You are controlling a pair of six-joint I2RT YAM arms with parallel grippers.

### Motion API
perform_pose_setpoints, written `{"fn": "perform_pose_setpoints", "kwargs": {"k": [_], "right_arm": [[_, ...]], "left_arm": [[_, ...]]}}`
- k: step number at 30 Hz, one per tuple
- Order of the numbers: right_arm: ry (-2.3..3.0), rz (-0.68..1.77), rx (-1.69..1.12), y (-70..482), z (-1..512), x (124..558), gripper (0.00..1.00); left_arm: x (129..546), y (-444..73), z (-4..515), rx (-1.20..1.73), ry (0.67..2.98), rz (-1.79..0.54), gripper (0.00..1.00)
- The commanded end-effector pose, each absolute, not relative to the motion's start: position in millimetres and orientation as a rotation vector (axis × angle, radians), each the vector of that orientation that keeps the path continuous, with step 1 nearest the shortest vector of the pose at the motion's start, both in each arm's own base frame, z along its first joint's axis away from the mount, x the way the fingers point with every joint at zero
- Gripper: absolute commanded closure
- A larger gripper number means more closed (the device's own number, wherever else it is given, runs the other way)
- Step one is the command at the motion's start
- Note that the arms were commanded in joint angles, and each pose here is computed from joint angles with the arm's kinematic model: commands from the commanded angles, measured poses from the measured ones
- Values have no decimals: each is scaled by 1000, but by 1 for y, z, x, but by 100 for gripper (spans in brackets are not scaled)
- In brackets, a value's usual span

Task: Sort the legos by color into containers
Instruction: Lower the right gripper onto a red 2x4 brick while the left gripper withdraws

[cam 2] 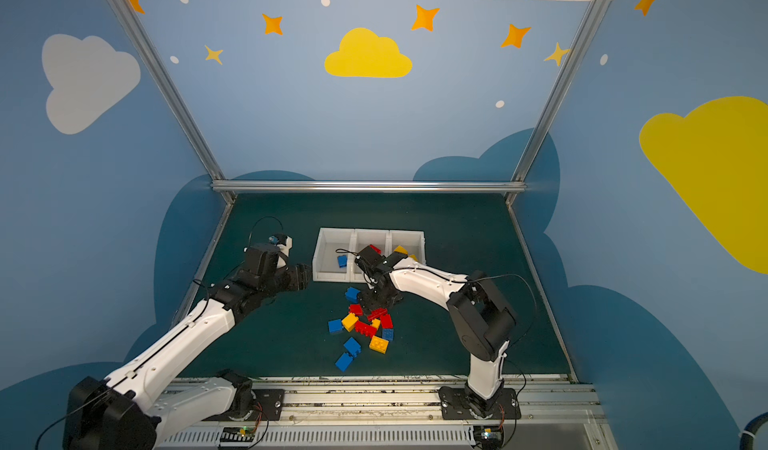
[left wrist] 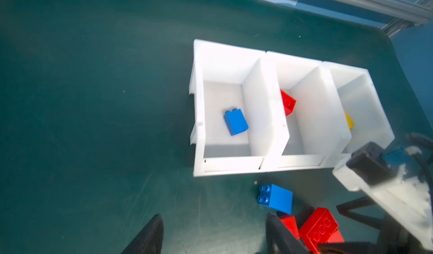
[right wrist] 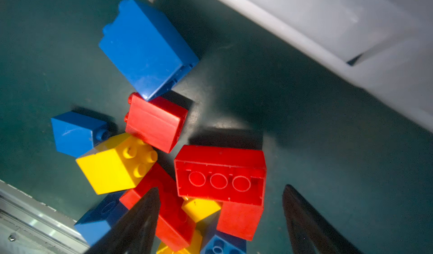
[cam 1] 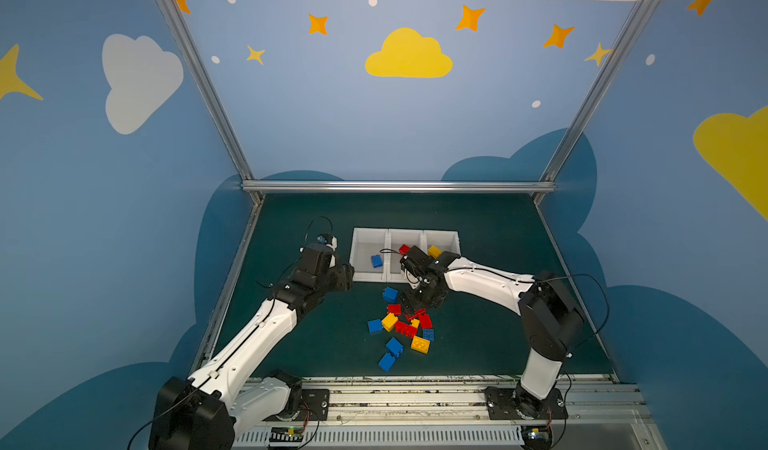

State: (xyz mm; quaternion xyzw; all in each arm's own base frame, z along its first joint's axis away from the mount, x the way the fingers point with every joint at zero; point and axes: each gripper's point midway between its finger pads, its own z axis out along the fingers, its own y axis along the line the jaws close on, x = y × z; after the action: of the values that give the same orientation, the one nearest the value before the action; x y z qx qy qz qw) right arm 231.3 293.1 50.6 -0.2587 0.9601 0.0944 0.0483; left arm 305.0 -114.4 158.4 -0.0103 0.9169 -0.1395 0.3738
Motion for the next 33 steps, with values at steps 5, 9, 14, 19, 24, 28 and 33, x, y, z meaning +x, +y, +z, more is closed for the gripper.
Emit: {"fn": "perform_pose_setpoints", "kwargs": {"k": [5, 9, 14, 19, 24, 28, 33], "right_arm": [[2956, 228, -836, 296, 42, 226, 18], [2965, 202, -856, 298, 37, 223, 18], [2971, 154, -851, 296, 32, 224, 20], [2976, 114, -833, 293, 29, 226, 33], [2972, 113, -835, 294, 31, 227, 43], [2915, 137, -866, 300, 52, 235, 45], [2778, 174, -928, 318, 97, 264, 46]], "left_arm": [[299, -106, 157, -89, 2338, -347, 30], [299, -106, 156, -95, 2340, -350, 30], [299, -107, 154, -99, 2344, -358, 30], [298, -107, 152, -106, 2348, -363, 29], [297, -107, 153, -108, 2346, -366, 29], [295, -106, 152, -109, 2347, -366, 29], [293, -105, 150, -115, 2347, -369, 29]]}}
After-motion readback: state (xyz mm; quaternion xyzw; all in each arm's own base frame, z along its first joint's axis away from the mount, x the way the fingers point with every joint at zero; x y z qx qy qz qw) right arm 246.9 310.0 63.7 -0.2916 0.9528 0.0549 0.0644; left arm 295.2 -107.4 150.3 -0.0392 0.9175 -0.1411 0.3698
